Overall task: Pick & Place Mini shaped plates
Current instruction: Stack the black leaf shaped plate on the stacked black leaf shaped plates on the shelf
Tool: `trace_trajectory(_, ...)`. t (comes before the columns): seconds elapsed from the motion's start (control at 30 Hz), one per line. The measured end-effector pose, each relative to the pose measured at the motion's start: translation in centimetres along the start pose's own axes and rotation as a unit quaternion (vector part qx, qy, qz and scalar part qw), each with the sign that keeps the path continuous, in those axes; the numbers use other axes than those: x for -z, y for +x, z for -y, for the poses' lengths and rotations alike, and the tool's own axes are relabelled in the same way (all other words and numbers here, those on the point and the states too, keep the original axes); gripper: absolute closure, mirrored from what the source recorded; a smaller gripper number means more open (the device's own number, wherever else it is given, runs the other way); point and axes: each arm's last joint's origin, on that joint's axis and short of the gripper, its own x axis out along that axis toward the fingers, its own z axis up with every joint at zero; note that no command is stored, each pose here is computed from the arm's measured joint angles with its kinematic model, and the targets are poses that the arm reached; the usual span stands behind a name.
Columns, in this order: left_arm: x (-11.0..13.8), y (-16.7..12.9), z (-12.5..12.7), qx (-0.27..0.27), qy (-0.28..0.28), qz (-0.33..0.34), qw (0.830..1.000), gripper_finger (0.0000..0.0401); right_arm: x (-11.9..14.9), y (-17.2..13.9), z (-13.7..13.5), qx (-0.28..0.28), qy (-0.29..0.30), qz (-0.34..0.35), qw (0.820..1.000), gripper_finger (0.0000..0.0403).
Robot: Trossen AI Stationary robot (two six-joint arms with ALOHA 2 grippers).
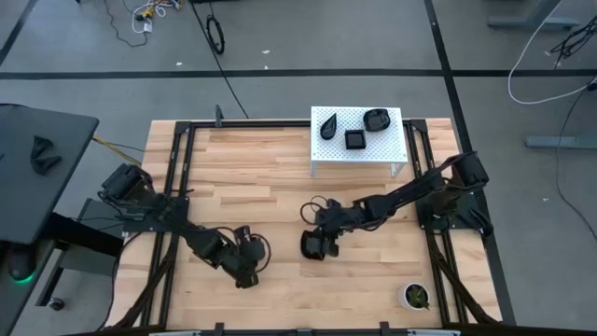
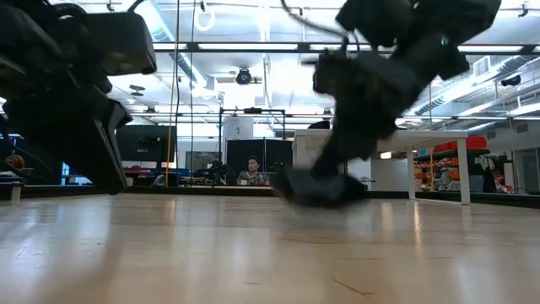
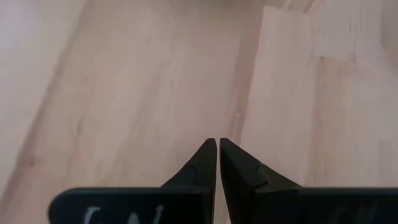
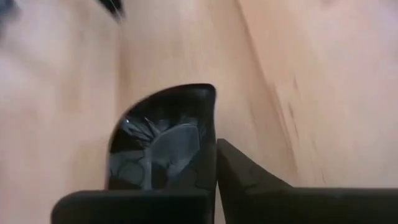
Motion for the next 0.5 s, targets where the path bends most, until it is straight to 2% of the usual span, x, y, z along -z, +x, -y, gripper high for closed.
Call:
trace_trajectory(0.13, 0.3, -0.3, 0.4, -0.022, 0.009, 0.028, 0.999, 0.0376, -2.2, -2.6, -0.5, -0.017, 0.028, 0.070, 0.997, 0.0399)
trace_trajectory(0.27, 0.3, -0.4, 0.5, -0.031, 0.011, 0.043, 0.999, 0.0376, -4.8, -7.5, -0.1, 0.012, 0.052, 0.167, 0.985, 0.0397)
trace_trajectory(0.37, 0.3, -0.4, 0.5, -0.031, 0.011, 0.045, 0.998, 0.0376, -6.2, -12.6, 1.5, 0.064, 0.055, 0.231, 0.969, 0.0399)
trace_trajectory(0.5, 0.2, -0.4, 0.6, -0.032, 0.008, 0.053, 0.998, 0.0376, -6.0, -19.1, 5.9, 0.187, 0.109, 0.265, 0.940, 0.0400)
